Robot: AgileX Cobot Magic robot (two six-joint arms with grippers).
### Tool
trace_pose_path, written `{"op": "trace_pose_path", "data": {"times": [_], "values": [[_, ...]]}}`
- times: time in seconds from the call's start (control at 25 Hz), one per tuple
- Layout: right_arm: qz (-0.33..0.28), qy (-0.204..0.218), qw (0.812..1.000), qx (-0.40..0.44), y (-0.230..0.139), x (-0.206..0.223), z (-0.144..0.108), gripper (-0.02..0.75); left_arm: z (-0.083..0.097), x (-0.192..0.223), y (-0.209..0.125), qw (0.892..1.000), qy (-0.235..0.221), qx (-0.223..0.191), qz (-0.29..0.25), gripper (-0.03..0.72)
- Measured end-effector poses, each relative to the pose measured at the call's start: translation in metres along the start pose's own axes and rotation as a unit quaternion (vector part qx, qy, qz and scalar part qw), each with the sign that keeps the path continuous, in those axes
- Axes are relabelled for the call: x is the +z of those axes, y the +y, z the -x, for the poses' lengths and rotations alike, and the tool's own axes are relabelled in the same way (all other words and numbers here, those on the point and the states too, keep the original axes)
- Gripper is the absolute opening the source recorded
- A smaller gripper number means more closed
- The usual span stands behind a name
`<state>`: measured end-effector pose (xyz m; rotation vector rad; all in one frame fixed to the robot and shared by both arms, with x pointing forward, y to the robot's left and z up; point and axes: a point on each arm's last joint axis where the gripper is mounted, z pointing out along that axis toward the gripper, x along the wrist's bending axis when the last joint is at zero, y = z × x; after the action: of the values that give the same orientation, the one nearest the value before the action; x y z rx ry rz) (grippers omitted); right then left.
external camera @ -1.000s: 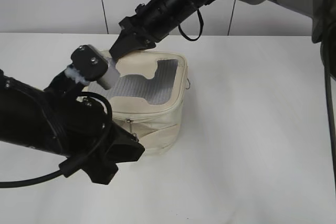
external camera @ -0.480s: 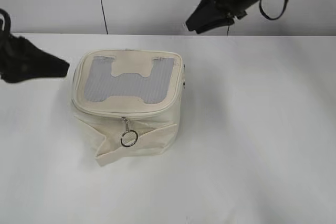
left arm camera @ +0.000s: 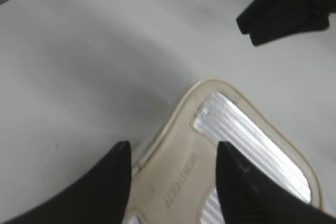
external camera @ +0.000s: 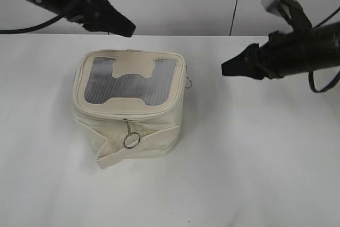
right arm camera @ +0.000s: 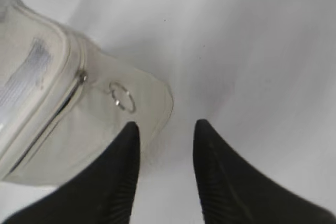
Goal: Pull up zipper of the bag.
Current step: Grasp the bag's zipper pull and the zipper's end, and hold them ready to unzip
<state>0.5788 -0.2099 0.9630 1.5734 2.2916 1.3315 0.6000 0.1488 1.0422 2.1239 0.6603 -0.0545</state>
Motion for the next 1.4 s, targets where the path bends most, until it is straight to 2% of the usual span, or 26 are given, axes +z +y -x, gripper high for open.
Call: {"op": "trace_pose_path", "data": {"times": [0.16,0.24,0.4,0.84,0.92,0.96,1.08,1.12,1.16,1.4], "values": [[-0.005,0.007,1.0,0.003,-0.037,0.002,-0.002,0.492,-0.002,0.033,0.024,0.997,-0.048,0.057,-0.026,0.44],[0.001,0.006,1.0,-0.005,-0.043,0.003,-0.001,0.549,-0.001,0.046,0.031,0.994,-0.066,0.08,-0.043,0.443],[0.015,0.006,1.0,-0.017,-0.041,0.003,-0.002,0.568,-0.004,0.066,0.03,0.99,-0.079,0.096,-0.069,0.439],[0.017,0.024,0.998,-0.053,-0.041,0.01,-0.016,0.559,-0.017,0.083,0.014,0.988,-0.08,0.079,-0.101,0.419],[0.016,0.027,0.998,-0.058,-0.042,0.012,-0.018,0.559,-0.019,0.087,0.012,0.989,-0.08,0.073,-0.103,0.375],[0.014,0.029,0.998,-0.061,-0.043,0.013,-0.018,0.559,-0.019,0.087,0.011,0.989,-0.08,0.071,-0.103,0.323],[0.009,0.034,0.997,-0.067,-0.047,0.021,-0.019,0.559,-0.02,0.088,0.012,0.989,-0.075,0.071,-0.103,0.101],[0.007,0.036,0.997,-0.071,-0.049,0.024,-0.02,0.559,-0.02,0.088,0.011,0.989,-0.075,0.07,-0.103,0.057],[0.006,0.037,0.997,-0.074,-0.05,0.027,-0.02,0.559,-0.021,0.088,0.011,0.989,-0.075,0.069,-0.104,0.038],[-0.006,0.053,0.989,-0.136,-0.057,0.044,-0.028,0.554,-0.021,0.089,0.011,0.99,-0.072,0.069,-0.103,0.037]]}}
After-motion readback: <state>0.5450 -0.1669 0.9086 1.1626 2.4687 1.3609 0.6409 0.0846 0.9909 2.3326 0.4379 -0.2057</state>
